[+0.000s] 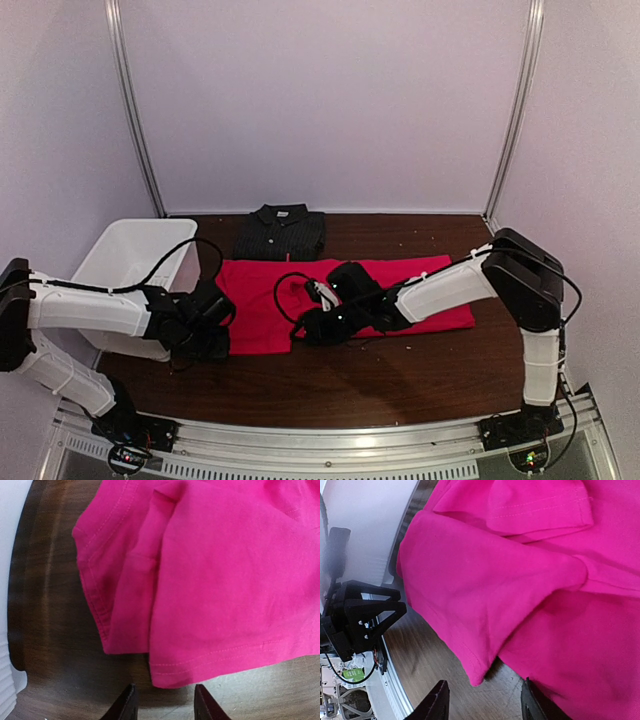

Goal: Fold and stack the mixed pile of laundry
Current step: Smooth out the rectangle-folded T-shirt at the center of the board.

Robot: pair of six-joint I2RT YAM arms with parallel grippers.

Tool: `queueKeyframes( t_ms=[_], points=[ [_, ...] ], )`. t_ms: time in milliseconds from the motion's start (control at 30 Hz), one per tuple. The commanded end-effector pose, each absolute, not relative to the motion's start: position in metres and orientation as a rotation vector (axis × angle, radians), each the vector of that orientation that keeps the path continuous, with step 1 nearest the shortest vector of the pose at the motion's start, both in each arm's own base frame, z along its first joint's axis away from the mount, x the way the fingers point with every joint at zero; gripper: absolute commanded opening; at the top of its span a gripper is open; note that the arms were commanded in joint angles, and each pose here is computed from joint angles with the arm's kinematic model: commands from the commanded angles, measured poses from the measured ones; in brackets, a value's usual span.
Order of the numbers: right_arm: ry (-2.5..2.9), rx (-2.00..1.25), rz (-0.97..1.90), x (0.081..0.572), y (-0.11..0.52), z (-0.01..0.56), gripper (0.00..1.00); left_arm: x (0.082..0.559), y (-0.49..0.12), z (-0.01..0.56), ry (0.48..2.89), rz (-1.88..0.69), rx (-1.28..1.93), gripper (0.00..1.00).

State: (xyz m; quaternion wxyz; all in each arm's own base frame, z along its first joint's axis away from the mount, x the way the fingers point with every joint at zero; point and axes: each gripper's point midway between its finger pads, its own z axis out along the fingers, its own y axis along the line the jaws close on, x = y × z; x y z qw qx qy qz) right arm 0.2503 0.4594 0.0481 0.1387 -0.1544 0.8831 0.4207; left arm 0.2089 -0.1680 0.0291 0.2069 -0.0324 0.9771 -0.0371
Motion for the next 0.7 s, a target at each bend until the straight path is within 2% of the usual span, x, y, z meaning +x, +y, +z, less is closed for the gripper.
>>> queueKeyframes(
  t_ms=[0,233,467,567,667],
  points=[
    [2.552,-0.490,1.271,0.241,0.476,0.046,0.50,0.216,-0.166,0.024,2.703,-0.111,-0.128,0.39],
    [2.602,-0.502,1.272,0.233,0.485,0.025,0.53,0.215,-0.168,0.012,2.726,-0.125,-0.126,0.38],
    [2.621,-0.509,1.297,0.226,0.491,0.021,0.49,0.214,-0.170,0.014,2.714,-0.171,-0.155,0.27],
    [2.633,-0.499,1.294,0.224,0.490,0.020,0.41,0.218,-0.170,0.021,2.693,-0.174,-0.154,0.17],
    [2.628,-0.500,1.305,0.224,0.490,0.024,0.22,0.224,-0.172,0.031,2.670,-0.177,-0.139,0.05]
  ],
)
